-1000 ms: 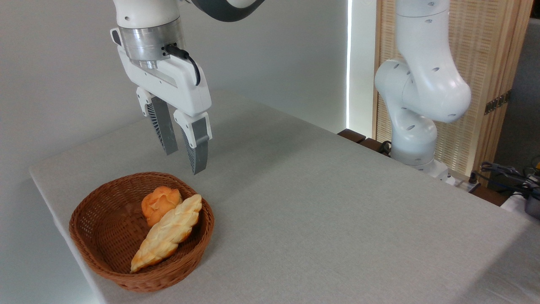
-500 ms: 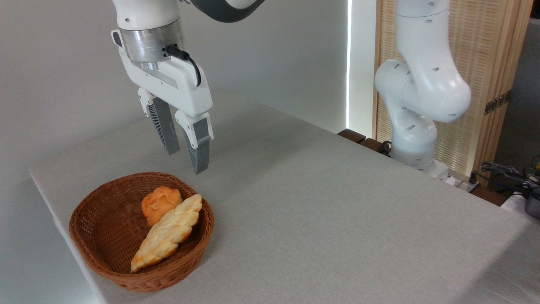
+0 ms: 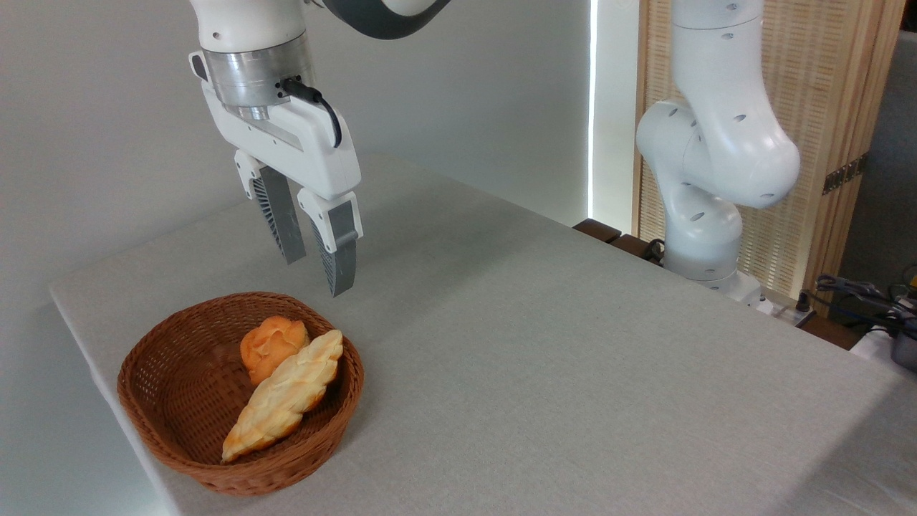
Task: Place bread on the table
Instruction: 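Lower the open gripper onto the small round orange roll, then close the gripper around the small round roll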
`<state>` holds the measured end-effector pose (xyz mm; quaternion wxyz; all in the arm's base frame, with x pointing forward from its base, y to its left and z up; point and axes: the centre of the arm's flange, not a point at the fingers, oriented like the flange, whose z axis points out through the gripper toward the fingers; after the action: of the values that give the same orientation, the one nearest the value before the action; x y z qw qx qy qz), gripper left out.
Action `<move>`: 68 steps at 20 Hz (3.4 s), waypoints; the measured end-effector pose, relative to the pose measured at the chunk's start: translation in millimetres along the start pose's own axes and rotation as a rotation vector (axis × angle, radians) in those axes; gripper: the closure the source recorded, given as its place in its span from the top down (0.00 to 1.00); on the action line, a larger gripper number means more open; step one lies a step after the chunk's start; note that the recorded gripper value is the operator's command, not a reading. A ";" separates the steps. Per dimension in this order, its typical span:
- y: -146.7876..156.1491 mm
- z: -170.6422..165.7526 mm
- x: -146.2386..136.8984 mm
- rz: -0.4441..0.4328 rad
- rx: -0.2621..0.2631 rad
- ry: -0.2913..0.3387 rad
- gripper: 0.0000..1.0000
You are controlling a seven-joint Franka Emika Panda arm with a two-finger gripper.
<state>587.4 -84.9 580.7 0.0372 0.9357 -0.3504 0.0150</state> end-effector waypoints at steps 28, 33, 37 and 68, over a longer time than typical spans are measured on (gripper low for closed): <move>32.7 130.0 88.0 0.120 -0.022 0.007 1.00; 43.4 140.4 94.8 0.141 -0.036 -0.001 1.00; 41.2 143.0 97.2 0.139 -0.029 0.013 1.00; 39.0 144.4 100.9 0.138 -0.015 0.037 0.46</move>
<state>638.1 -191.7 444.5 0.0496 0.9086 -0.4134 0.0320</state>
